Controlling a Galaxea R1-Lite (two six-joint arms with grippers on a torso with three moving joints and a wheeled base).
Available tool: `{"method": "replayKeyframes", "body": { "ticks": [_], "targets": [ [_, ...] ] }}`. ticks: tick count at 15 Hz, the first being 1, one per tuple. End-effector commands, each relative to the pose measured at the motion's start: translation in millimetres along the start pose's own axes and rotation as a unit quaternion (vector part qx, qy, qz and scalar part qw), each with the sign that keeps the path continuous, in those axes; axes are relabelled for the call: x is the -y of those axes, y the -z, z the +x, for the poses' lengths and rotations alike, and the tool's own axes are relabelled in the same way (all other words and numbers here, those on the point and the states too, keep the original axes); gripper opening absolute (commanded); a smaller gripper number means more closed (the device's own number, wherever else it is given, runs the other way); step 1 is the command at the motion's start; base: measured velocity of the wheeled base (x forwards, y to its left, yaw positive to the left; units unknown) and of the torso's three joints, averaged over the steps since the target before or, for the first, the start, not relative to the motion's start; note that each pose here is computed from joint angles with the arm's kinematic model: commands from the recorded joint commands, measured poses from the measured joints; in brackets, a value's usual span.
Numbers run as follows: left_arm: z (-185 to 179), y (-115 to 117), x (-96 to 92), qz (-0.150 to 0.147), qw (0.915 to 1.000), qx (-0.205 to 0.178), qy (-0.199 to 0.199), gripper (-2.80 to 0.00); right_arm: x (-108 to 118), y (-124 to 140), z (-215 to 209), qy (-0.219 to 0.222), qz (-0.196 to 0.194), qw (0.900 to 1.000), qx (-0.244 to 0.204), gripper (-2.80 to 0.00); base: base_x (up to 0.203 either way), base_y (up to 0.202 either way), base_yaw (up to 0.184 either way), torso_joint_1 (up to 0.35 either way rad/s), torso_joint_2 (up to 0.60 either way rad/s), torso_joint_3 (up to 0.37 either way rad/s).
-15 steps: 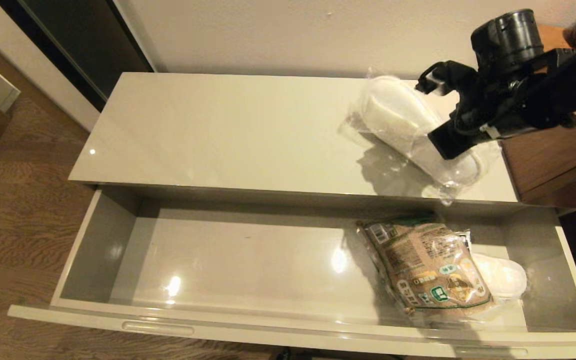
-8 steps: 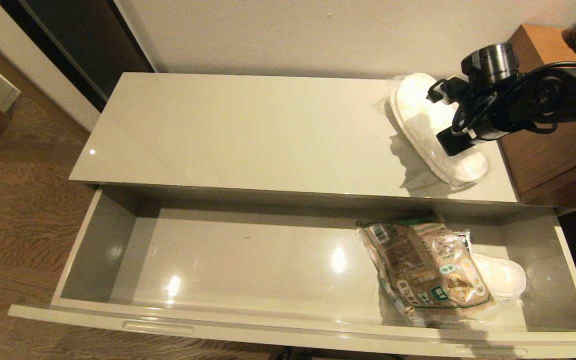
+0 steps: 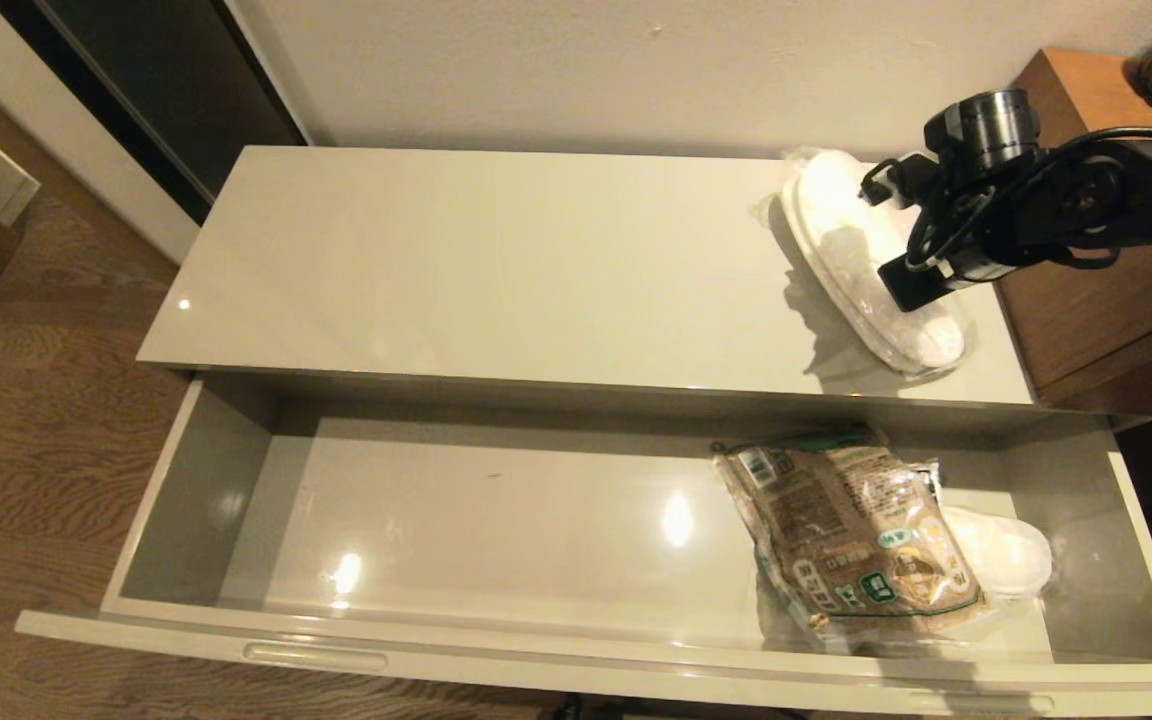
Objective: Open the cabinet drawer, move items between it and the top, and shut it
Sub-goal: Place the disposable slippers on the table, then close the drawer
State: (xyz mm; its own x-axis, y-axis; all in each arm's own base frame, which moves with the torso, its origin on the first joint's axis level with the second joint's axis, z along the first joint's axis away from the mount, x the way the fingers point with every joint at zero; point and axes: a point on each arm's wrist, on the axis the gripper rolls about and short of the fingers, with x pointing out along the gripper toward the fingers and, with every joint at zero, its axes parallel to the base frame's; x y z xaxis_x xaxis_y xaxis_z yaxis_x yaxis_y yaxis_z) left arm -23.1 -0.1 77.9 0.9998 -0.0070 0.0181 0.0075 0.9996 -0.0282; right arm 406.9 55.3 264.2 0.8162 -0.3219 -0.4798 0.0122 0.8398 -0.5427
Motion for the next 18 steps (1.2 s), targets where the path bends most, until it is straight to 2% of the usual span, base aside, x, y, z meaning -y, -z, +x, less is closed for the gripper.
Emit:
{"method": "replayKeyframes", "body": {
  "ticks": [1, 4, 6, 7, 10, 11, 12, 14, 17, 18],
  "targets": [
    [0, 0, 0.0, 0.000, 1.0000, -0.001, 0.000, -2.80, 7, -4, -23, 0.000, 0.001, 1.000, 0.017, 0.00, 0.000, 0.000, 0.000, 0.000, 0.00, 0.000],
    [0, 0, 0.0, 0.000, 1.0000, -0.001, 0.000, -2.80, 17, -6, -67, -0.013, -0.002, 1.000, 0.027, 0.00, 0.000, 0.000, 0.000, 0.000, 0.00, 0.000],
    [0, 0, 0.0, 0.000, 1.0000, -0.001, 0.000, -2.80, 21, 2, -97, -0.034, -0.010, 0.999, 0.002, 0.00, 0.000, 0.000, 0.000, 0.000, 0.00, 0.000],
    [0, 0, 0.0, 0.000, 1.0000, -0.001, 0.000, -2.80, 18, 7, -98, -0.040, -0.003, 0.999, -0.016, 0.00, 0.000, 0.000, 0.000, 0.000, 0.00, 0.000],
    [0, 0, 0.0, 0.000, 1.0000, -0.001, 0.000, -2.80, 22, 1, -99, -0.013, 0.017, 1.000, 0.002, 0.00, 0.000, 0.000, 0.000, 0.000, 0.00, 0.000],
    [0, 0, 0.0, 0.000, 1.0000, -0.001, 0.000, -2.80, 27, 6, -111, -0.013, 0.015, 1.000, -0.004, -2.80, 0.000, 0.000, 0.000, 0.000, 0.00, 0.000],
    [0, 0, 0.0, 0.000, 1.0000, -0.001, 0.000, -2.80, 28, 17, -126, -0.025, 0.008, 0.999, -0.027, -2.80, 0.000, 0.000, 0.000, 0.000, 0.00, 0.000],
    [0, 0, 0.0, 0.000, 1.0000, -0.001, 0.000, -2.80, 12, 40, -139, -0.060, 0.013, 0.994, -0.090, -2.80, 0.000, 0.000, 0.000, 0.000, 0.00, 0.000],
    [0, 0, 0.0, 0.000, 1.0000, -0.001, 0.000, -2.80, -16, 77, -145, -0.120, 0.030, 0.972, -0.202, -2.80, 0.000, 0.000, 0.000, 0.000, 0.00, 0.000],
    [0, 0, 0.0, 0.000, 1.0000, -0.001, 0.000, -2.80, -27, 90, -143, -0.132, 0.027, 0.961, -0.240, -2.80, 0.000, 0.000, 0.000, 0.000, 0.00, 0.000]
  ]
}}
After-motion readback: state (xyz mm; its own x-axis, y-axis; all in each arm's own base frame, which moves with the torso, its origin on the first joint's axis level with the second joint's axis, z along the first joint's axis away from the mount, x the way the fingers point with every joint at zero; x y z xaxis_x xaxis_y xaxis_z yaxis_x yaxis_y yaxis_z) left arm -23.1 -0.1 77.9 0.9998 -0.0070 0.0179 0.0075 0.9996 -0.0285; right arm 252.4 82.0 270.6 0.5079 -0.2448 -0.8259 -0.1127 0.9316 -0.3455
